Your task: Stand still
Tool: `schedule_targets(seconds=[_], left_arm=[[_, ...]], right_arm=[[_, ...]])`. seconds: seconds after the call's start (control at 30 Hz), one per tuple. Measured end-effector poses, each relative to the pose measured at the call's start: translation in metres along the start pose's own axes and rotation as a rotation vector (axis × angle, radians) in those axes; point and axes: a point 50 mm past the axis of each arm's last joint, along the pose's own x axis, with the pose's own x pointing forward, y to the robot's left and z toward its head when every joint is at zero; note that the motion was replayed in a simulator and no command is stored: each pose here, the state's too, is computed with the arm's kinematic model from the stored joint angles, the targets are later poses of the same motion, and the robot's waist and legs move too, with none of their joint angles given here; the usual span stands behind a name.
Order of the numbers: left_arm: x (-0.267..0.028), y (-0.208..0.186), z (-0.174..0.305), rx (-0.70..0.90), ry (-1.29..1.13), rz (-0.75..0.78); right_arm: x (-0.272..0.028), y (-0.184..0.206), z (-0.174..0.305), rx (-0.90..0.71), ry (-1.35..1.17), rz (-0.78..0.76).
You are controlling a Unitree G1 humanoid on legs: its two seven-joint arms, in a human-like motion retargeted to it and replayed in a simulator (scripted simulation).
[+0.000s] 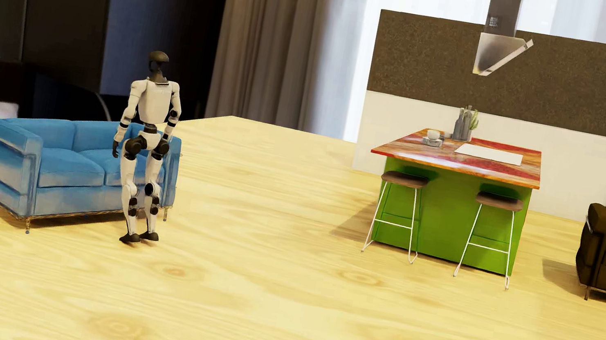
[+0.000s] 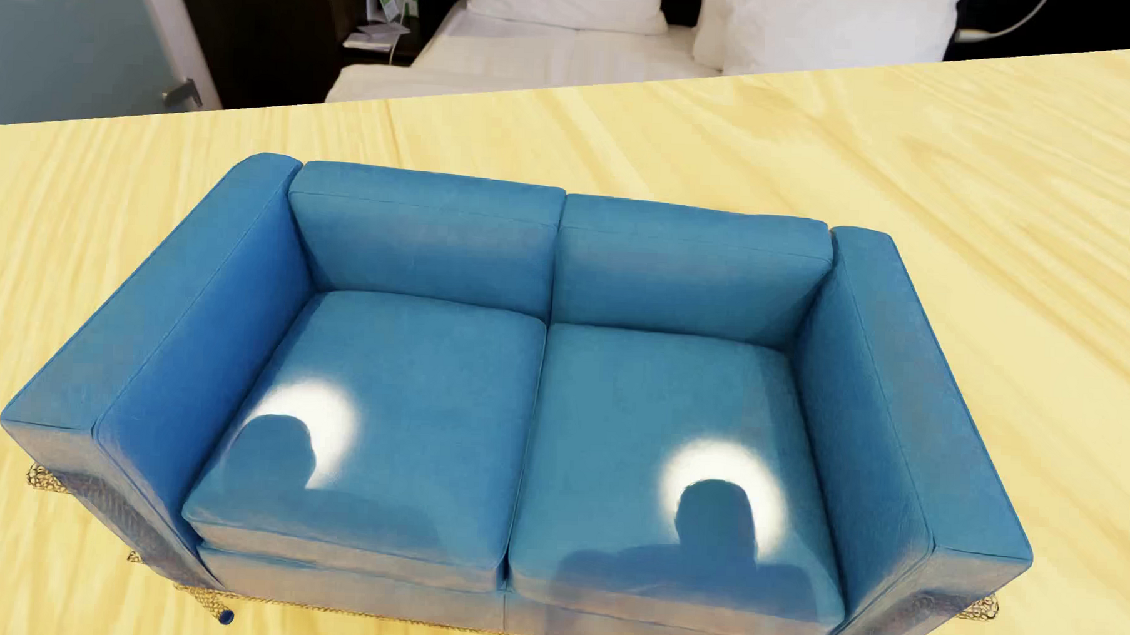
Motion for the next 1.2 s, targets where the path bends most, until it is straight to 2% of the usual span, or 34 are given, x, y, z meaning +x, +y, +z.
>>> schedule_targets(seconds=[1.2], left_arm=[[-0.0004,0.0037,-0.0030,-0.010,0.011,0.012]], right_arm=[[-0.0009,-0.0051,-0.0068,0.040,0.024,-0.022]])
